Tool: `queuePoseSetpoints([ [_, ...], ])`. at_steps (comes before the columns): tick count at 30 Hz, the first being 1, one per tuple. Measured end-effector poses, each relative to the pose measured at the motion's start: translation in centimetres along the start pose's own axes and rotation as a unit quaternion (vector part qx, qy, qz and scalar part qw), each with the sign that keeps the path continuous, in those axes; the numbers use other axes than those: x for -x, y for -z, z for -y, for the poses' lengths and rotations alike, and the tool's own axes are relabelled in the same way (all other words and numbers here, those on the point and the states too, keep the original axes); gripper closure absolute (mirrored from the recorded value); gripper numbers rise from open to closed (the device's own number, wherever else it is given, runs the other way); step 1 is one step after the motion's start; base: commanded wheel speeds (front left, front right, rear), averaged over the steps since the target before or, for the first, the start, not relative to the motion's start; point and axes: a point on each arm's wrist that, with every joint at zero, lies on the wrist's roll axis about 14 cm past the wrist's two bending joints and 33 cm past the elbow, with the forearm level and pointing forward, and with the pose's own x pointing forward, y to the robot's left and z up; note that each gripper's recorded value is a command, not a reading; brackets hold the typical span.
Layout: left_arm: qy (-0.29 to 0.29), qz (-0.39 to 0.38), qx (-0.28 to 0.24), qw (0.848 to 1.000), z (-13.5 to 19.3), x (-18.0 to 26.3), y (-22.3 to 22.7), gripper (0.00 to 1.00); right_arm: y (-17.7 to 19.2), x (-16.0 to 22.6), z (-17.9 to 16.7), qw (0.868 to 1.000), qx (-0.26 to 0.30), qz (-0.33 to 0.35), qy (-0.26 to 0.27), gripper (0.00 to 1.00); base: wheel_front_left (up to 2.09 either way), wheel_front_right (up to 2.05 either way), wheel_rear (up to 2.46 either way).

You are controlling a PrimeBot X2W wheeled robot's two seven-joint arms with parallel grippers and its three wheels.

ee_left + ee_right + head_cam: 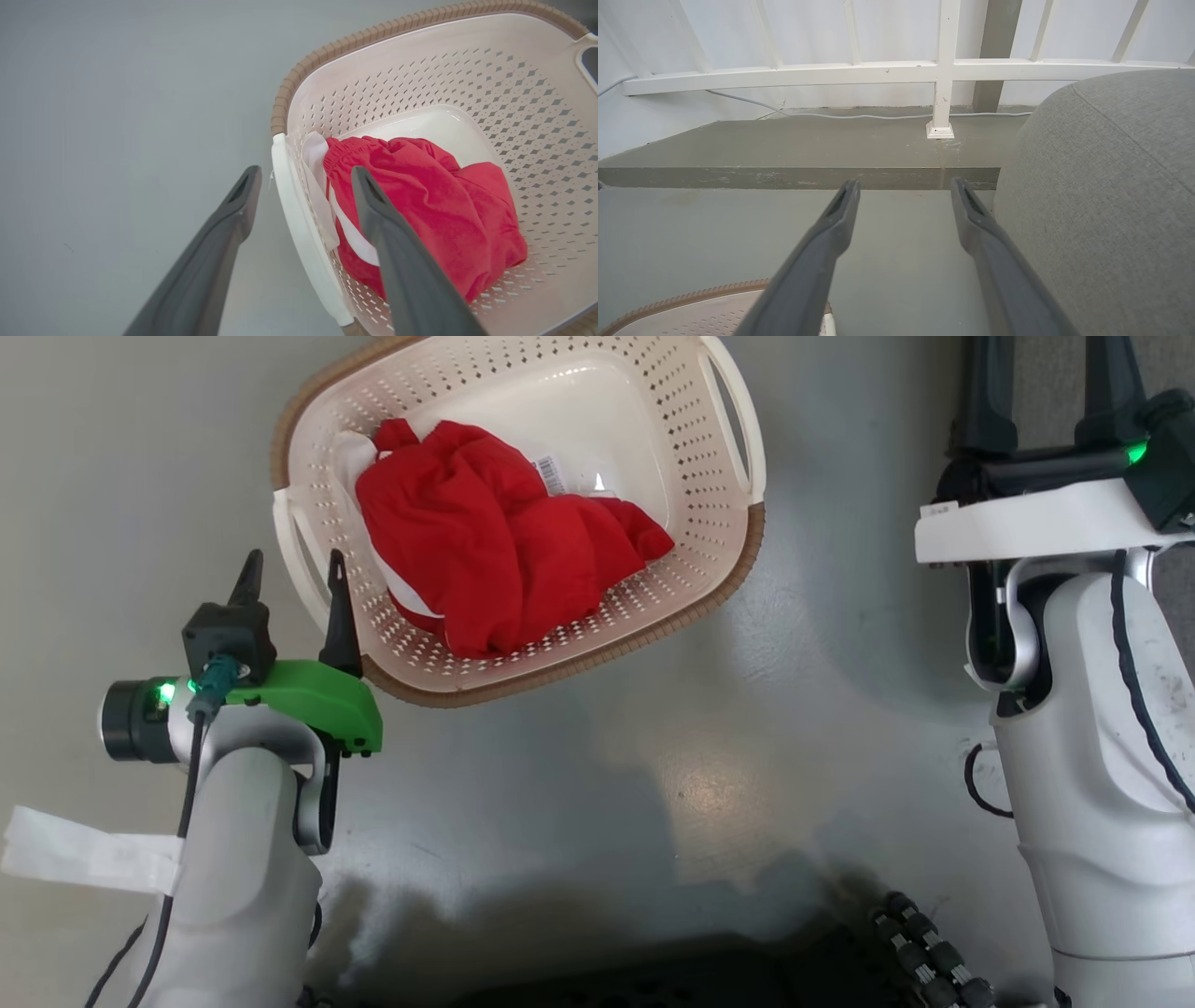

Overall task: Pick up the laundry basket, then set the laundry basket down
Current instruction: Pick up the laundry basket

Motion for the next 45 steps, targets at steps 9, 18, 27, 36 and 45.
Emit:
queuePoseSetpoints([
  [9, -0.016, -0.039, 0.017, 0.999, -0.8, -1.1, 2.8, 0.0, 0.4, -0.4, 0.7, 1.0, 0.006, 0.001, 0.006, 0.0, 0.0, 0.0, 0.0],
  [18, -0.025, -0.053, 0.023, 0.998, -1.2, -2.3, 3.7, 0.0, 1.4, -0.3, 1.6, 1.0, 0.012, -0.008, 0.016, 0.0, 0.0, 0.0, 0.0],
  [27, -0.027, -0.063, 0.023, 0.997, -1.3, -2.9, 4.1, 0.64, 1.6, -0.3, 1.7, 1.0, 0.012, -0.011, 0.017, 0.0, 0.0, 0.0, 0.0],
  [36, -0.03, -0.059, 0.022, 0.998, -1.4, -3.5, 3.6, 1.0, 1.5, -0.3, 1.8, 1.0, 0.012, -0.01, 0.019, 0.0, 0.0, 0.0, 0.0],
  [45, -0.021, -0.046, 0.007, 0.999, -1.1, -4.2, 2.6, 1.0, 1.3, -0.3, 1.9, 1.0, 0.01, -0.008, 0.02, 0.0, 0.0, 0.0, 0.0],
])
